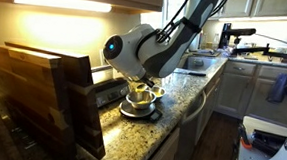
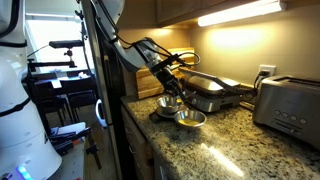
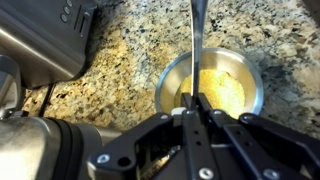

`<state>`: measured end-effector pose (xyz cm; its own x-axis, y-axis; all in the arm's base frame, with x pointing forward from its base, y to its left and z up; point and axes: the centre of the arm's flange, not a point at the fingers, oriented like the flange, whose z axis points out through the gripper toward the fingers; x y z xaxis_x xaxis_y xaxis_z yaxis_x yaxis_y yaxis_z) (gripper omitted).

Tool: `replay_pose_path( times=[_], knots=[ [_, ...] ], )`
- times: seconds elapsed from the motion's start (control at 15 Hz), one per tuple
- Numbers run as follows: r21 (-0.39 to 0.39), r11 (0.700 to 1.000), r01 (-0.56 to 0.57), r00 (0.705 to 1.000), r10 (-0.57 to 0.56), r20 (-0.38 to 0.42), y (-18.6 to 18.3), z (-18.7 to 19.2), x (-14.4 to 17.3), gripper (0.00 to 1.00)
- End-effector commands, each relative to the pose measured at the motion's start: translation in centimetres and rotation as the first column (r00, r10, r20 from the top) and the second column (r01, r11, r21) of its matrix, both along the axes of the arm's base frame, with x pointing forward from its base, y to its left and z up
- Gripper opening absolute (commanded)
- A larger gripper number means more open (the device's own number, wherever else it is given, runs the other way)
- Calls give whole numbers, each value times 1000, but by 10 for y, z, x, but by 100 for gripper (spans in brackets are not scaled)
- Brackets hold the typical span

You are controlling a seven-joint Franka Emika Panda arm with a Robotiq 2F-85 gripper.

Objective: Take the spoon and use it to scoop the contents from the right silver bowl and into the left silver bowl then put the spoon next to the right silver bowl

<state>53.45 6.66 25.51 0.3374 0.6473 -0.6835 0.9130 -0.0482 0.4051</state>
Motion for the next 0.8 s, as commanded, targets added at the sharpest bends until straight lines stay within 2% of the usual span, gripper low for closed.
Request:
replay_pose_path(
  times=[0.0,0.73],
  knots=[
    [-63,998,-24,998,27,51,2,1,-19,2],
    [-128,988,-82,986,99,136,16,-7,-34,2]
  ],
)
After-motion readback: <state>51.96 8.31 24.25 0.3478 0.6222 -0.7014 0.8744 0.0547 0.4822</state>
